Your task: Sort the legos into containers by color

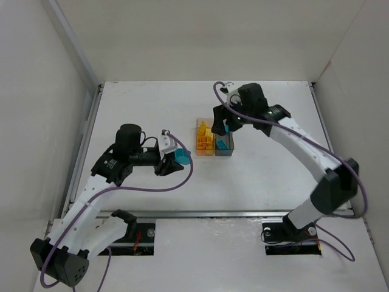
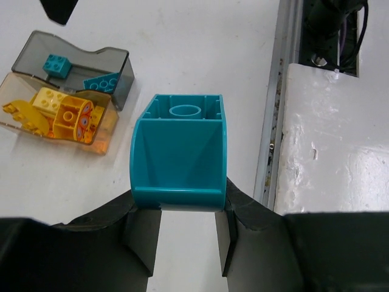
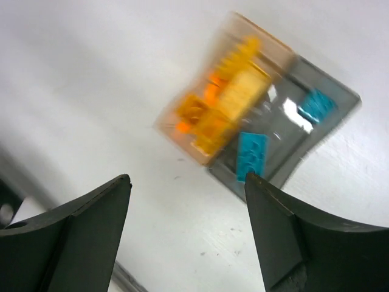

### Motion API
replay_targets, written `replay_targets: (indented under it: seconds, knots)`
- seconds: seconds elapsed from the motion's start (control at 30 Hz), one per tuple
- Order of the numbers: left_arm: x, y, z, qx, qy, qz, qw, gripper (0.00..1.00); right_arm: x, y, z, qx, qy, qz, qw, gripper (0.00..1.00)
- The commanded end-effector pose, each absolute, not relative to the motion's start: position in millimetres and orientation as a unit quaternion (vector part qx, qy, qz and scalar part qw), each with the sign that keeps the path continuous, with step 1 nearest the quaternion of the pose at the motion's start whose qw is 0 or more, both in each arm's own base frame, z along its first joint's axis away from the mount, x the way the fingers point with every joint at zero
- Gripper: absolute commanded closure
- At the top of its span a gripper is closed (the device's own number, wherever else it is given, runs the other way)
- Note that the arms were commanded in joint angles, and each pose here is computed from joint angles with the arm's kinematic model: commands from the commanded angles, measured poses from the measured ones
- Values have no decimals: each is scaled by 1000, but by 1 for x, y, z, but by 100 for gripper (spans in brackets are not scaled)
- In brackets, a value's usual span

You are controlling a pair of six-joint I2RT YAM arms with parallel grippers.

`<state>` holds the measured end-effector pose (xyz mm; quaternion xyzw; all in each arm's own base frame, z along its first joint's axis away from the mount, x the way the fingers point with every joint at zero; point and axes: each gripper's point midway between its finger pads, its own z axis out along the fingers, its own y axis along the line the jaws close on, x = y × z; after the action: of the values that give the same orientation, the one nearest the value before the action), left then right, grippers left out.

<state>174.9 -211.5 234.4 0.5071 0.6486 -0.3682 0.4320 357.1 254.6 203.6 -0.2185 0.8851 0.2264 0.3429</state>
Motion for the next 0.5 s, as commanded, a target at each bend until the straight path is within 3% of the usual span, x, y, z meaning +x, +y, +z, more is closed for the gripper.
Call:
replay_targets:
  seconds: [0.0, 0.13, 0.47]
  knots:
    - [163, -219, 271, 552, 573, -383, 469, 100, 291, 299, 288, -405, 736, 337, 424, 19]
    - [159, -219, 278, 570, 549, -383, 476, 100, 228, 324, 326, -498, 631, 364, 470, 19]
    - [158, -219, 279, 572, 549, -382, 474, 100, 185, 366, 335, -550, 590, 387, 446, 19]
